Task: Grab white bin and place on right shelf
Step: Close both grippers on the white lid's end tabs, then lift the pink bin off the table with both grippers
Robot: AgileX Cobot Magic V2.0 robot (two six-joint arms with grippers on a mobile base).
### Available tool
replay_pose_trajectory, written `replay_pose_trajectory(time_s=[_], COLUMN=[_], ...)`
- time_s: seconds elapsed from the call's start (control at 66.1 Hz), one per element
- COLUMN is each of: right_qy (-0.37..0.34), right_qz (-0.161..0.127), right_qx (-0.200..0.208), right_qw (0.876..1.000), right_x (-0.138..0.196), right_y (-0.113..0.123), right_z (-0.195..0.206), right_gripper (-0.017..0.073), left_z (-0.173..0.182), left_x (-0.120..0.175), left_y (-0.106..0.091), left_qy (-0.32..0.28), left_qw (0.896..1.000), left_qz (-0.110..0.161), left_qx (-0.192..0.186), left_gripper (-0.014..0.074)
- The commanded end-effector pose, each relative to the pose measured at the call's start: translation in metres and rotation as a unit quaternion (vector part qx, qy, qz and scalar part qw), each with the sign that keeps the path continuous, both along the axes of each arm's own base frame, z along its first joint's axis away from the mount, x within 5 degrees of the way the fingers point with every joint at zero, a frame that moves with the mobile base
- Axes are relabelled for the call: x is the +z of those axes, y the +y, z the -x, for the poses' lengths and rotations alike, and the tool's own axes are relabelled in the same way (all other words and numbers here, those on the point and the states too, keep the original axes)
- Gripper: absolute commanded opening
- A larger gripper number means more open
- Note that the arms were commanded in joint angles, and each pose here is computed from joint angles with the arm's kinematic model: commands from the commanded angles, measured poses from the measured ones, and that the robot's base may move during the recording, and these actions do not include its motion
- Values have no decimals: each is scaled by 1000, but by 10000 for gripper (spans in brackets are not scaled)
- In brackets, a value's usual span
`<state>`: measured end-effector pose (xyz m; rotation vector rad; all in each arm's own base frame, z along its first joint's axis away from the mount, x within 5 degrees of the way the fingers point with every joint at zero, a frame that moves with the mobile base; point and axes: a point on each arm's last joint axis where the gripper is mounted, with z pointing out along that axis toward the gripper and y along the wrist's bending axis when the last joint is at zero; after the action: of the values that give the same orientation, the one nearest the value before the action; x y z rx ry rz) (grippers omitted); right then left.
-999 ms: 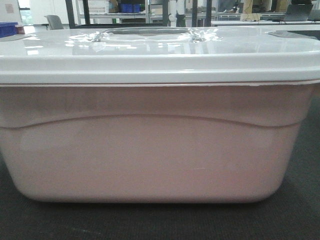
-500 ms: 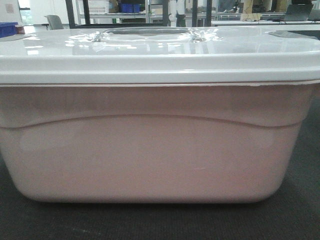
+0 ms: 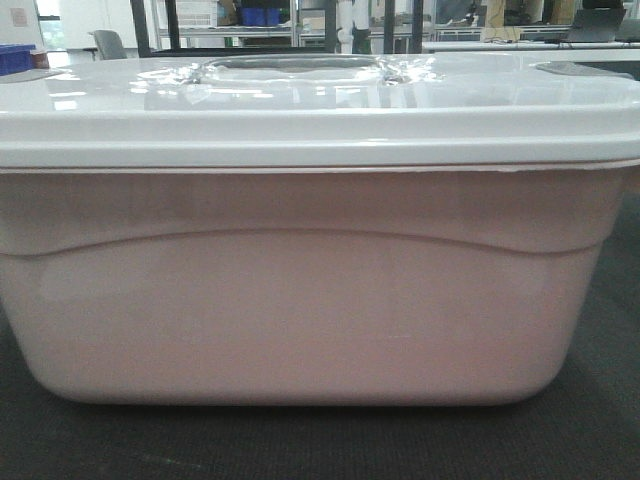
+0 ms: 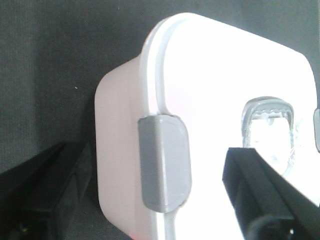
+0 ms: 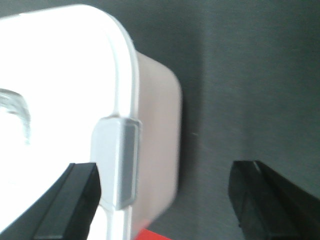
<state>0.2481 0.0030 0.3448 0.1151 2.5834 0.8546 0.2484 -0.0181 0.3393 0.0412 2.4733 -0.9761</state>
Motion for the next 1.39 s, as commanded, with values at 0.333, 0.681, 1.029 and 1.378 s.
replay_pose_trajectory(time_s=[0.333, 0.681, 1.029, 1.378], right_qy=[-20, -14, -11, -19], right_qz=[-164, -168, -173, -237], right_qx=[76, 93, 96, 92], right_qw=[983, 981, 980, 967], right_x=[-30, -33, -33, -43], right_y=[12, 21, 27, 32], right_z=[4, 3, 2, -3], right_gripper=[622, 622, 622, 622], left_z=[14, 3, -2, 1], left_x=[-35, -44, -53, -54], left_y=[-16, -14, -15, -16], left_qy=[-40, -36, -23, -16], left_qw=[986, 984, 982, 982], left_qz=[158, 171, 183, 179], left_qx=[-30, -27, -47, -64], left_gripper=[441, 440, 440, 440])
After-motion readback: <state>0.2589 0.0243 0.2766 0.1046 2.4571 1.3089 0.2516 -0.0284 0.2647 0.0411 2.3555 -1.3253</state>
